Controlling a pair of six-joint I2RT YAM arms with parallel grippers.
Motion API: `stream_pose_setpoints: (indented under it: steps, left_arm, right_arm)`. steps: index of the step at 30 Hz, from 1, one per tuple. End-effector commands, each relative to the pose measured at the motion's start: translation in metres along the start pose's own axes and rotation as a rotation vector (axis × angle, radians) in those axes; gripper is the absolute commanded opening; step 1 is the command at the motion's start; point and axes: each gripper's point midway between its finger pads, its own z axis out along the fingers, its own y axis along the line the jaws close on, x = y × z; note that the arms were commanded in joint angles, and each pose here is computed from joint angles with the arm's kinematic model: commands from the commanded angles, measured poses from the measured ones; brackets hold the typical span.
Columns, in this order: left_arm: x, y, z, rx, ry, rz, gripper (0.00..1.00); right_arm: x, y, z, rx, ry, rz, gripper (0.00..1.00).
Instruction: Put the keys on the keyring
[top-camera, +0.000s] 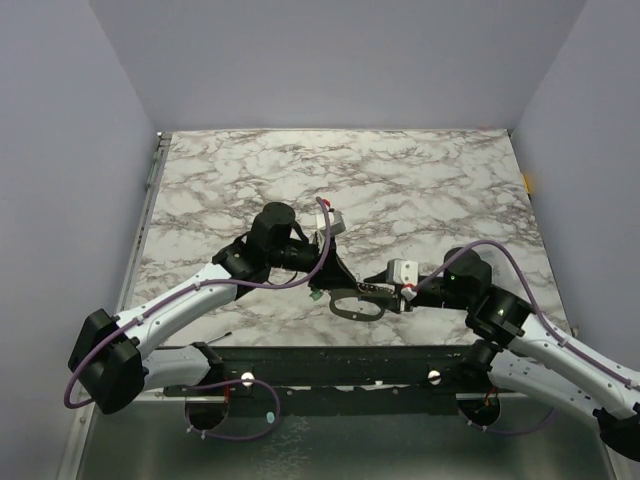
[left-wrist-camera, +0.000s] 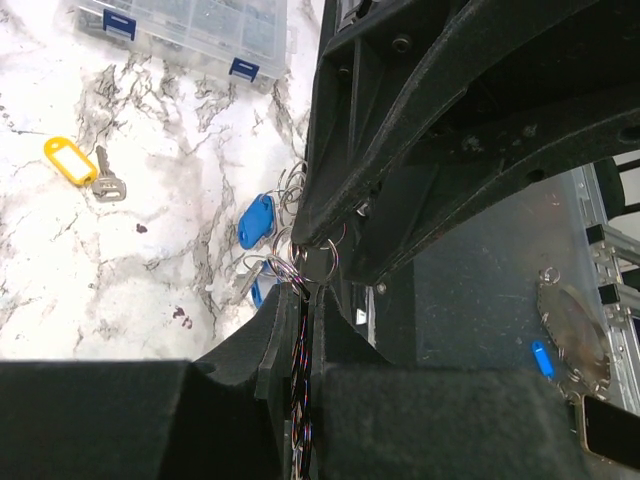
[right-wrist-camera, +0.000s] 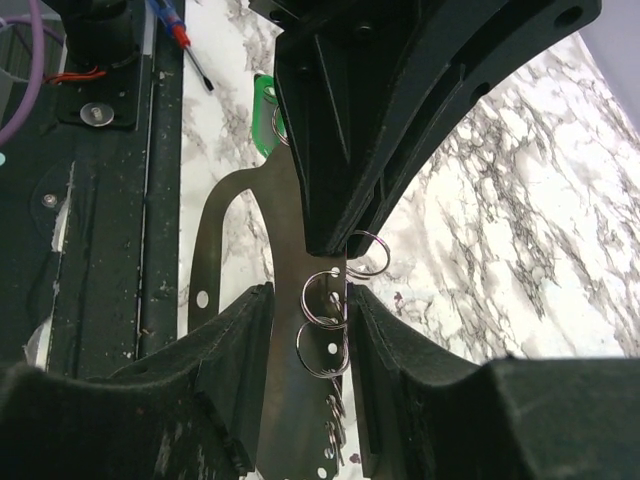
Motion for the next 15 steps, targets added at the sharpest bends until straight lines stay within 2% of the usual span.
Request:
stream_pose_setpoints:
  steps: [1, 15]
  left_arm:
    - [-0.008, -0.009, -0.001, 0.057, -0.026, 0.029, 0.00]
    - [-0.011, -0.020, -0.004, 0.100, -0.041, 0.049, 0.00]
  right_arm:
    - [-0.004, -0.005, 0.002, 0.018, -0.006, -0.026, 0.42]
    - [0.004, -0.009, 0.005, 0.030, 0.028, -0.023, 0.38]
